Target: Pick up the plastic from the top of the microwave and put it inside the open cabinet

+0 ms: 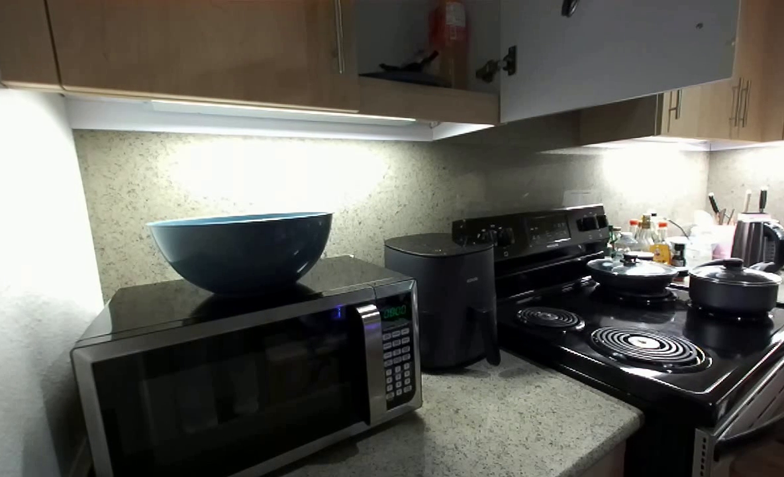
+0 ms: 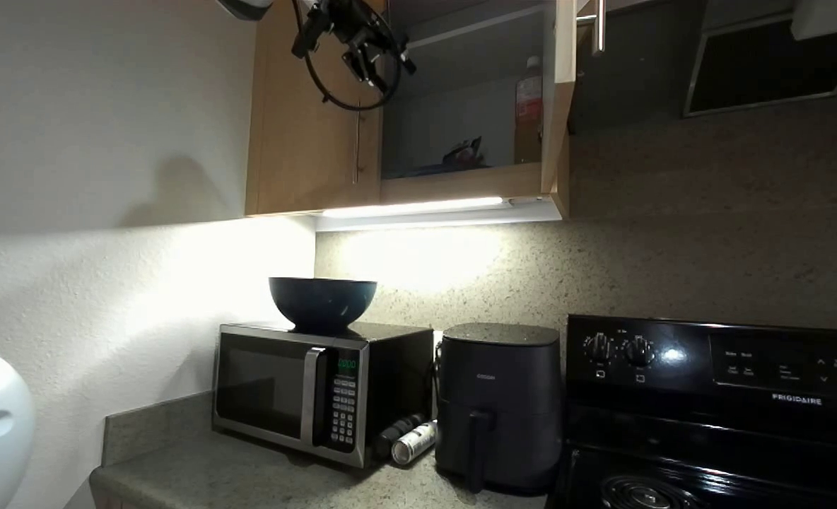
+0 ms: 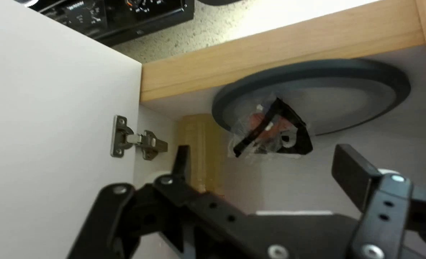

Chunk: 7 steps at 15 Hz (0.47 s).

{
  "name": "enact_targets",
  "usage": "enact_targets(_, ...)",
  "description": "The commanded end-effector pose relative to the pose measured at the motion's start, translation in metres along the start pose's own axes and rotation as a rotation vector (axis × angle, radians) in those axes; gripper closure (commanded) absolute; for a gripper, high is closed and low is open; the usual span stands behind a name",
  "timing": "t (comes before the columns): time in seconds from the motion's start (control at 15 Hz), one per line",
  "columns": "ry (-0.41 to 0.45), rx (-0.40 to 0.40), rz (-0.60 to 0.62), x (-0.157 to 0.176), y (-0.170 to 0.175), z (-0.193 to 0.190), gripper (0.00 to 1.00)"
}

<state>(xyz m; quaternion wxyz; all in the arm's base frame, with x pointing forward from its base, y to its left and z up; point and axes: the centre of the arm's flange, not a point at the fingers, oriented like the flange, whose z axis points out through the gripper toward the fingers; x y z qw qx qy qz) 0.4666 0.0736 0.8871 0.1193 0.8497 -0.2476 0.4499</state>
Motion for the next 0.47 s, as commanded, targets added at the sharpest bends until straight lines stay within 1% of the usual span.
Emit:
enact_targets(0.0,-0.107,-0.009,0.044,-0.046,0.03,-0.005,0.0)
enact_targets(0.07,-0.13,-0.011,0.064,-0.052,0.034,-0.001,0.0)
enact_targets(0.13,-0.084,-0.007,0.027,-0.023,0.016,-0.004,0.0)
enact_targets(0.4,-0.111,-0.022,0.042,-0.036,0.025,0.0,0.0)
